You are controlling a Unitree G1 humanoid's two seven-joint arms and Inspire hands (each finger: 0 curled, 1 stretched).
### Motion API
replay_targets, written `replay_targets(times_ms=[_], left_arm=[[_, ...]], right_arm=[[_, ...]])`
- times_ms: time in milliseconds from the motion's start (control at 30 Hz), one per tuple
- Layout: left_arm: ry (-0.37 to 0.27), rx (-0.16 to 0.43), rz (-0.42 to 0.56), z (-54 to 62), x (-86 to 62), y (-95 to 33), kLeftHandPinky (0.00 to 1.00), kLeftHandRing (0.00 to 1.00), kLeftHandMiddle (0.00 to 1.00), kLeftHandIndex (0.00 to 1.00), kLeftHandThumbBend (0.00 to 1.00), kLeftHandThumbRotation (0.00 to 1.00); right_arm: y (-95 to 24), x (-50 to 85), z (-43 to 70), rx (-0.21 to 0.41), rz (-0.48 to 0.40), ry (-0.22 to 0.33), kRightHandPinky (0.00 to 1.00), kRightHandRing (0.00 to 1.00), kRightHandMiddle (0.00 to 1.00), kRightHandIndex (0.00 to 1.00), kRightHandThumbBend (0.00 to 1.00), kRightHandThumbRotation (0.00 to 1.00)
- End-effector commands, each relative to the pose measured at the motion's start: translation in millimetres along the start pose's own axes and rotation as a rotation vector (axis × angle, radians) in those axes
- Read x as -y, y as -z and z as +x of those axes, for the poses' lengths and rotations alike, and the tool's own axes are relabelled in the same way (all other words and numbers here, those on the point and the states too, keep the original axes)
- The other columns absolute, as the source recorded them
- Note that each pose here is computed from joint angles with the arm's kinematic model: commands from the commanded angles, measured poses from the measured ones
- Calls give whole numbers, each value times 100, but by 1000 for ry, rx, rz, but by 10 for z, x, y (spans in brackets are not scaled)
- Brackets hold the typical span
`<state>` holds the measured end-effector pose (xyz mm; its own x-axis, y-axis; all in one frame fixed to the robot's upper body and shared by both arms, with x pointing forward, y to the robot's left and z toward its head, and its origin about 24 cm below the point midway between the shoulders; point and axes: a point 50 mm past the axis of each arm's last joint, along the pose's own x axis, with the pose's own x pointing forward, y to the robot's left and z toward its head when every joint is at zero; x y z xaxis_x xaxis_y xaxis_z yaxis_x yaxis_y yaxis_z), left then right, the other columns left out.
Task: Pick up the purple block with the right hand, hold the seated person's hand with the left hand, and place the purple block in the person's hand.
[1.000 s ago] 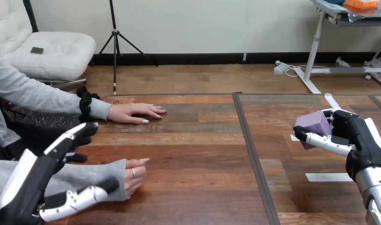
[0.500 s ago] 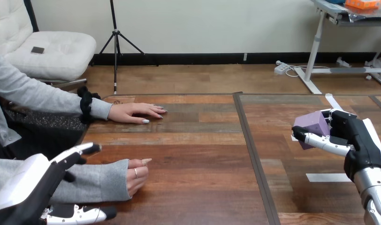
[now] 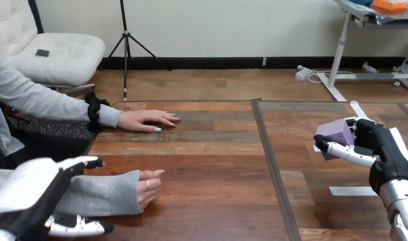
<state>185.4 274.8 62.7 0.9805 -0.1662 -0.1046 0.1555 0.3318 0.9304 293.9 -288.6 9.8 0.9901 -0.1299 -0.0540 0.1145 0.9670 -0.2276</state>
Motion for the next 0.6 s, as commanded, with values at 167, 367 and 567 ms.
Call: replay_targets(times_ms=[167, 367, 567], left_arm=[[-34, 55, 113, 241, -148, -31, 70, 77, 80, 78, 100, 33], [-29, 51, 160, 289, -108, -22, 71, 77, 80, 78, 100, 33], [-28, 46, 174, 331, -72, -8, 72, 77, 81, 79, 100, 32]], right_arm=[[-249, -42, 139, 112, 25, 3, 37, 39, 43, 46, 75, 0], [-249, -43, 141, 111, 19, 0, 37, 39, 43, 46, 75, 0], [-250, -47, 140, 112, 23, -5, 37, 39, 43, 46, 75, 0]])
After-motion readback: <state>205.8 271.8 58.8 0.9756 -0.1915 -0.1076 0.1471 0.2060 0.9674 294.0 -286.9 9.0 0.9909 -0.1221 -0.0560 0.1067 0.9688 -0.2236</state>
